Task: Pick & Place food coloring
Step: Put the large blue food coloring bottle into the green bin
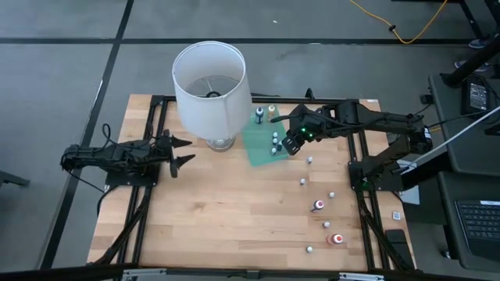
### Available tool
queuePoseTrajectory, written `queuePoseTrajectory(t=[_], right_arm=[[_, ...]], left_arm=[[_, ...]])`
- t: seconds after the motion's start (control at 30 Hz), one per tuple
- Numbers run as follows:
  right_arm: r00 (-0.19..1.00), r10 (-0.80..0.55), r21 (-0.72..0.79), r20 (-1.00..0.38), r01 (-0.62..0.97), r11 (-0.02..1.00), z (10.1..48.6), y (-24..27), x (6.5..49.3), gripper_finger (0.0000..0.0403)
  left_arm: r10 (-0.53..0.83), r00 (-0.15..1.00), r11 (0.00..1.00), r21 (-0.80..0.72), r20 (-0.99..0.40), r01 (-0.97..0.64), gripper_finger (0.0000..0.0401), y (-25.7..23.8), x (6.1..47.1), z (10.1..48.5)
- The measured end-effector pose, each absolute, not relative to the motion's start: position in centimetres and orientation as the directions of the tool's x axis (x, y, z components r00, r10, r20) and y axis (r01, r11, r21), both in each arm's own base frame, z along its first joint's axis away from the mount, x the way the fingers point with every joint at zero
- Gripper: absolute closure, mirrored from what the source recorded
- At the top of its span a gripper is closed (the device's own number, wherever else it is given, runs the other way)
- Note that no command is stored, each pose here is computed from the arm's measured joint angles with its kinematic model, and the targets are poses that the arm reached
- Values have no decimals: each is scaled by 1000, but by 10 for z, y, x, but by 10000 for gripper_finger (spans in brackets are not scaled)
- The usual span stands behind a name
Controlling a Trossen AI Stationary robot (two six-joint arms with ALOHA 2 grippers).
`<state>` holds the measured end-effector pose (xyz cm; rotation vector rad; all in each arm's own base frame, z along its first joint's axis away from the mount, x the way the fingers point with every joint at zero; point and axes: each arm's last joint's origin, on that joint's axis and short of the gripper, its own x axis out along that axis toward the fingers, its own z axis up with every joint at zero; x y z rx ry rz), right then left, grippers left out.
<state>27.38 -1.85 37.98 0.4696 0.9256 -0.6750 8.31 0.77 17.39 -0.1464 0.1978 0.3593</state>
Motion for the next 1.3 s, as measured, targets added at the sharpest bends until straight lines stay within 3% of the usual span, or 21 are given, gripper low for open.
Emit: queuePoseTrajectory(t=[0.53,0.97,1.3], right_arm=[[415,-397,41,-818,732,680,381,-21,274,211],[414,-397,-77,-819,606,791,381,-21,274,211],[413,-440,-103,-797,625,774,382,-22,275,211]], left_arm=[[325,920,929,-107,-219,-354,132,7,83,174],[306,916,934,-106,-260,-342,134,9,86,166],[345,900,918,-103,-266,-382,135,12,86,165]])
